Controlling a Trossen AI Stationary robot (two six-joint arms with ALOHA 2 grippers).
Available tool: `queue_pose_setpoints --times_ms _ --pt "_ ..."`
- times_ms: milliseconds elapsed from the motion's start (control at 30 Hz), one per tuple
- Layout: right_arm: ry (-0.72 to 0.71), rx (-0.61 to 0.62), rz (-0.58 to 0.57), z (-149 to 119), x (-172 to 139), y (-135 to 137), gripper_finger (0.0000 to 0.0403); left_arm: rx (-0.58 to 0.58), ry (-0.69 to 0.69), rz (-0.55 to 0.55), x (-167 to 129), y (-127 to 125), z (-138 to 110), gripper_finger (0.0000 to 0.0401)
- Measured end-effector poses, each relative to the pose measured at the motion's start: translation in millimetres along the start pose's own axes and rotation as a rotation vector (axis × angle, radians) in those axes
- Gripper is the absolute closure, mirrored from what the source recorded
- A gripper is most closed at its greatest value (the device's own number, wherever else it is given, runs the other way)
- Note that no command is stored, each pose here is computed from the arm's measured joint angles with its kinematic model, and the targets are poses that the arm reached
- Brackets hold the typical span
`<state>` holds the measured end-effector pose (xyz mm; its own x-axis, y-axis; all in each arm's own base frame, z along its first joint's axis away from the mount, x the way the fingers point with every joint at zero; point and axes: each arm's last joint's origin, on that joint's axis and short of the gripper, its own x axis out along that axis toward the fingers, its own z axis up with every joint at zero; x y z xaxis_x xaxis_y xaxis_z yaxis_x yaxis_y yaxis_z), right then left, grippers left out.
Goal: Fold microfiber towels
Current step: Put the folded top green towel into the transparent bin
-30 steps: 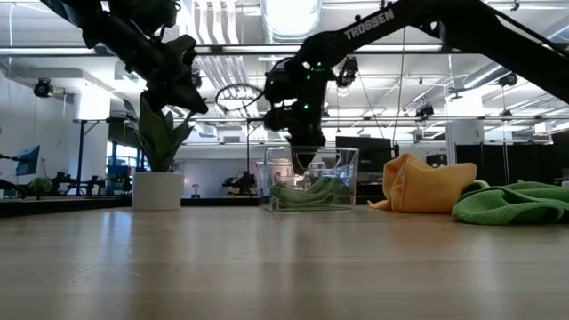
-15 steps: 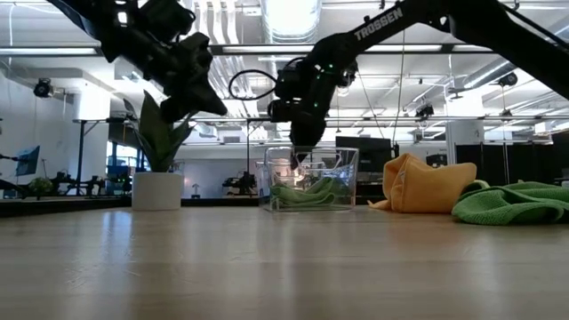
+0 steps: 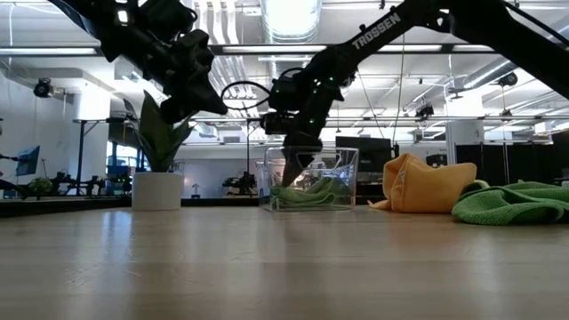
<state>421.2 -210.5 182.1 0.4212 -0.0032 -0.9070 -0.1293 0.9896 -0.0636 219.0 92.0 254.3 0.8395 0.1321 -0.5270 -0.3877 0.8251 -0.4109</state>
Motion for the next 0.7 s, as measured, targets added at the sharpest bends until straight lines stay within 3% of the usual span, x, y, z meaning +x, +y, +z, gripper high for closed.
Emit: queue_pose_setpoints --times_ms 433,600,700 --pt "-0.055 0.037 0.005 7 5 6 0.0315 0.003 -0.028 -0.011 0 -1 3 0.0401" --pt "-0.014 0.169 -0.16 13 -26 -11 0.0316 -0.012 -0.057 -0.023 0 -2 6 0.0401" --pt "0.061 0.297 -0.237 -3 -37 -30 0.0321 -0.01 -0.056 -0.026 4 -2 6 0.0401"
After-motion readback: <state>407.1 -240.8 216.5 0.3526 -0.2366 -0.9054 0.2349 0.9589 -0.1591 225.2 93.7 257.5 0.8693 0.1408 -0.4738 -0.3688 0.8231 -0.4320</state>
